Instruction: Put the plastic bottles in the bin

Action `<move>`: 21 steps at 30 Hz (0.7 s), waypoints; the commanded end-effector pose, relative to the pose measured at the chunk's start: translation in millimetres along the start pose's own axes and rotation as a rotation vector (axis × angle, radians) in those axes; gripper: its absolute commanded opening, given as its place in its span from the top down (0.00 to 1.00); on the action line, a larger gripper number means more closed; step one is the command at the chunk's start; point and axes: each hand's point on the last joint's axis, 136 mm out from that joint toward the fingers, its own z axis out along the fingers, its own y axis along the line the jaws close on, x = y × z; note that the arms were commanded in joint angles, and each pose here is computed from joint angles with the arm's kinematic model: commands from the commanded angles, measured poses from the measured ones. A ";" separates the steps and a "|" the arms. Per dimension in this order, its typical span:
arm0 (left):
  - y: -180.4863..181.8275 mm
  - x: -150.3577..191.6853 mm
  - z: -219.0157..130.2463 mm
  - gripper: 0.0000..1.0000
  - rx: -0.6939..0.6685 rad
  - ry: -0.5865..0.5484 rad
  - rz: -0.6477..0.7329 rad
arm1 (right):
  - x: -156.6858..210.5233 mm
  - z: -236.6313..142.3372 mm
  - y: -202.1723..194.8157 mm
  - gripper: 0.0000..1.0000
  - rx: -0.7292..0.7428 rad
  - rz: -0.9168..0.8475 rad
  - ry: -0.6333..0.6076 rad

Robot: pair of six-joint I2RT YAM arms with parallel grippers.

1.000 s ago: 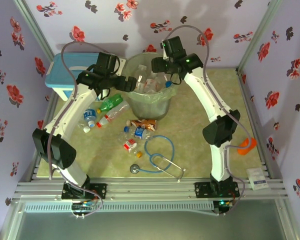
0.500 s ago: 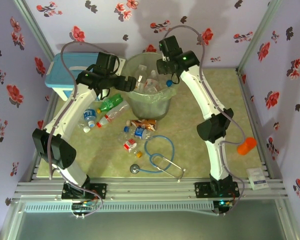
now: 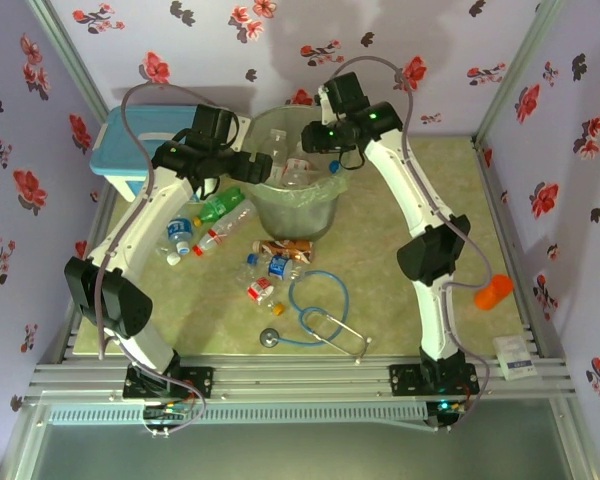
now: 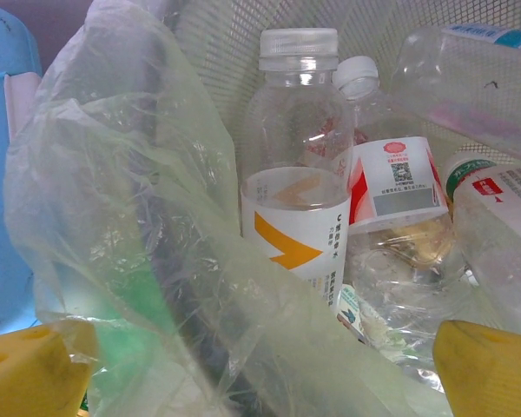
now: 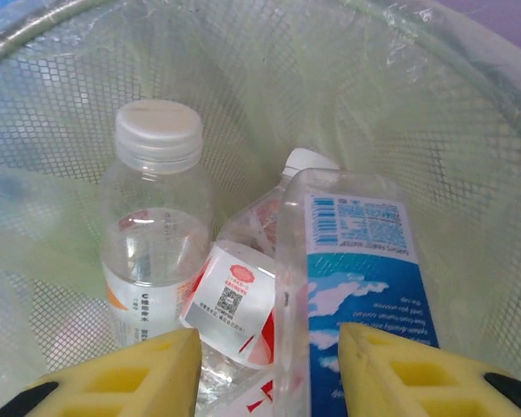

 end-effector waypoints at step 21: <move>-3.9 -1.4 0.0 0.01 0.041 0.000 -0.010 | 21.5 25.7 -18.4 0.70 0.064 0.022 0.090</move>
